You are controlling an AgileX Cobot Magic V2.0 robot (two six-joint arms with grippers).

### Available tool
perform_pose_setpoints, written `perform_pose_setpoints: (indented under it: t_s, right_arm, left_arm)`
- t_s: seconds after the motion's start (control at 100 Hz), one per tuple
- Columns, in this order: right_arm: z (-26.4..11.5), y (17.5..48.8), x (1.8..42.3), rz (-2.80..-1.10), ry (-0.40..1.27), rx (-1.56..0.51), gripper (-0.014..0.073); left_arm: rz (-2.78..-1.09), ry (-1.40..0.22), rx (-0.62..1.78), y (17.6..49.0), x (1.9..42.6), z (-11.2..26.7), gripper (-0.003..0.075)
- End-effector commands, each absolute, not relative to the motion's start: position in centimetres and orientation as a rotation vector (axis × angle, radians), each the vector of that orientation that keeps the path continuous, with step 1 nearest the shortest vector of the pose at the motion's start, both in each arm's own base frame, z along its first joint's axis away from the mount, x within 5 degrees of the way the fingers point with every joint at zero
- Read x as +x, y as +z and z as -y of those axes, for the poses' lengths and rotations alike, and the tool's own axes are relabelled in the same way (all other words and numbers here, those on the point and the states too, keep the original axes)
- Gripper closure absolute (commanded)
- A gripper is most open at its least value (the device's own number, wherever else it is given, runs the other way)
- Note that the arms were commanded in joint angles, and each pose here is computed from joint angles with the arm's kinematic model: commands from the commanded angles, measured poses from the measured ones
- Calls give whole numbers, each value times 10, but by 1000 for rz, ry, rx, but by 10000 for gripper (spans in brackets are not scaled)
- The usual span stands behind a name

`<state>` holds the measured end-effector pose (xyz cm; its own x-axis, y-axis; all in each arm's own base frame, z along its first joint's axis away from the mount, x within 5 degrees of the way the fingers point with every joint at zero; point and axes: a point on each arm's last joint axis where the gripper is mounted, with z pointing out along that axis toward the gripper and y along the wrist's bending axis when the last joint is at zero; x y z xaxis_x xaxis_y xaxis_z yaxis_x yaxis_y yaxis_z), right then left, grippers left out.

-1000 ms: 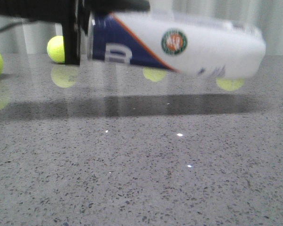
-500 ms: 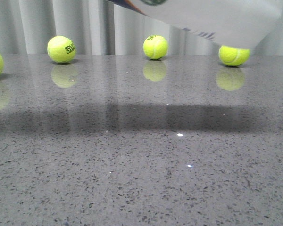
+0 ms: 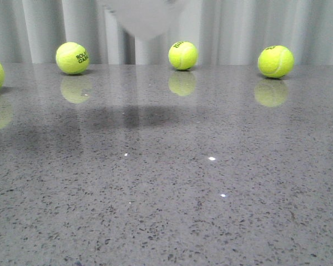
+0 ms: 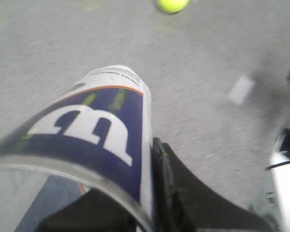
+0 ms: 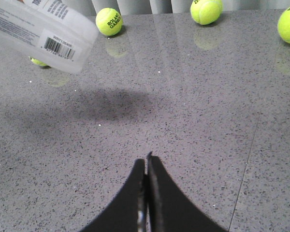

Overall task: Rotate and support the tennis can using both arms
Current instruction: 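Lift the can by its navy end with the left gripper, then rotate the can upright and lower its white end onto the table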

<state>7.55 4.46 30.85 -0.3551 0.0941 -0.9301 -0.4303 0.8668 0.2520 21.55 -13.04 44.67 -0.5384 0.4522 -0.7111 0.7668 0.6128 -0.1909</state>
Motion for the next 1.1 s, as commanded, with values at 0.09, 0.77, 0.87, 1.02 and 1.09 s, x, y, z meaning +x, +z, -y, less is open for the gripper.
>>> perform_pose_setpoints:
  t_s: [0.09, 0.77, 0.87, 1.02, 1.09]
  right_arm:
    - [-43, 322, 77, -1776, 551, -232, 652]
    - [-43, 322, 77, -1777, 551, -232, 652]
    - [-43, 322, 77, -1777, 551, -232, 652]
    - [-43, 322, 77, -1777, 551, -232, 652]
    - [-43, 322, 77, -1777, 551, -232, 652]
  left_arm:
    - [-2233, -432, 928, 462, 201, 127, 741]
    - [-2302, -210, 1158, 423, 216, 181, 741]
    - [-2321, -205, 1167, 417, 221, 185, 740]
    - [-2323, -205, 1168, 416, 222, 186, 693]
    - [-2323, -205, 1168, 416, 222, 186, 624]
